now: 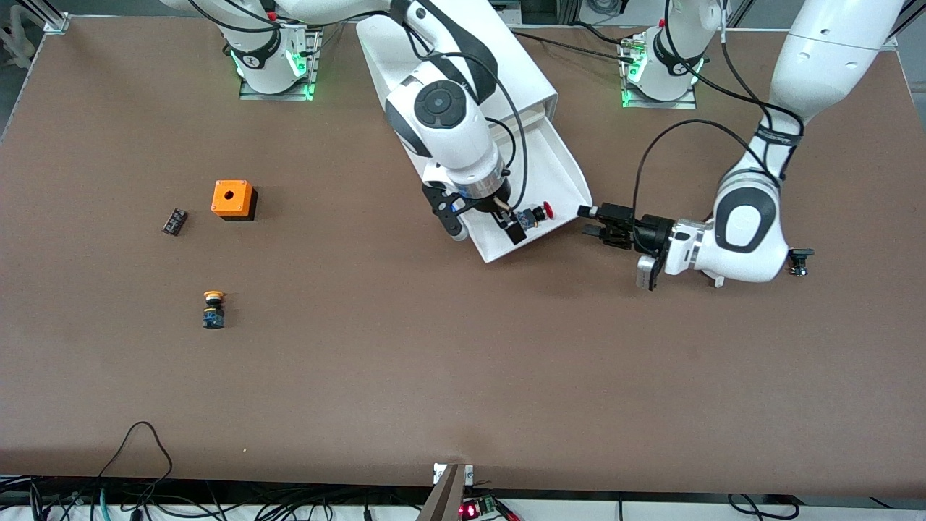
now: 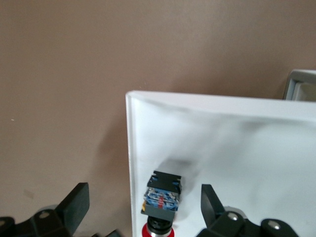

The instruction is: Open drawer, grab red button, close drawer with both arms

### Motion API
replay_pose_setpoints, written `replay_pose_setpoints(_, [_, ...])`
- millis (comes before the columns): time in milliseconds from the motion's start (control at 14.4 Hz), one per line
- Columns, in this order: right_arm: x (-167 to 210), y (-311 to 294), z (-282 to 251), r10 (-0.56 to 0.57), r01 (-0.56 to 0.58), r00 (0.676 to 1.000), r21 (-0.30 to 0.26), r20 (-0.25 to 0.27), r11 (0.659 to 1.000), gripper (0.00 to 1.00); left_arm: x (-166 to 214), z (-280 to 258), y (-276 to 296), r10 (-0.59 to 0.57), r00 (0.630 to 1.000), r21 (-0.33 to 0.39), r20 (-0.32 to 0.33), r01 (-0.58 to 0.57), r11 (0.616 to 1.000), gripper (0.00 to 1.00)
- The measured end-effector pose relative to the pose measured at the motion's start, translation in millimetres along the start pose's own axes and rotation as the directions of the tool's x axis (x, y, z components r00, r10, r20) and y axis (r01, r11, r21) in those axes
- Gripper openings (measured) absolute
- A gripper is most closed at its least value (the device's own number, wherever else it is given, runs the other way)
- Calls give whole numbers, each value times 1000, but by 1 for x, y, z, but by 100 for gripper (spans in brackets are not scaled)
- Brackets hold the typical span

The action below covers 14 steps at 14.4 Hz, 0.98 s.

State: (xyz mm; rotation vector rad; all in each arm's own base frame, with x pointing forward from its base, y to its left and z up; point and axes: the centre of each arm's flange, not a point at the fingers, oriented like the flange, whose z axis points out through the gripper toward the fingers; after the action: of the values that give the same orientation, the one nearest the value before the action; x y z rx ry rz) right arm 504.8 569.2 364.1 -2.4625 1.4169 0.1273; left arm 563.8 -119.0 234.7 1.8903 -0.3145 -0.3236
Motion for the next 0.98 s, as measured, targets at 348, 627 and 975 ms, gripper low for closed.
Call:
replay_pose_setpoints(348, [-25, 13, 32, -1, 1, 999, -4, -33, 1000, 100, 13, -64, 53, -142, 985, 153, 99, 126, 980, 100])
replay_pose_setpoints(627, [-30, 17, 43, -5, 5, 999, -6, -36, 1000, 99, 24, -103, 100, -260, 960, 353, 108, 208, 912, 100])
replay_pose_setpoints(975, [-32, 9, 42, -5, 5, 1000, 14, -30, 1000, 92, 34, -108, 150, -375, 926, 612, 38, 274, 742, 100])
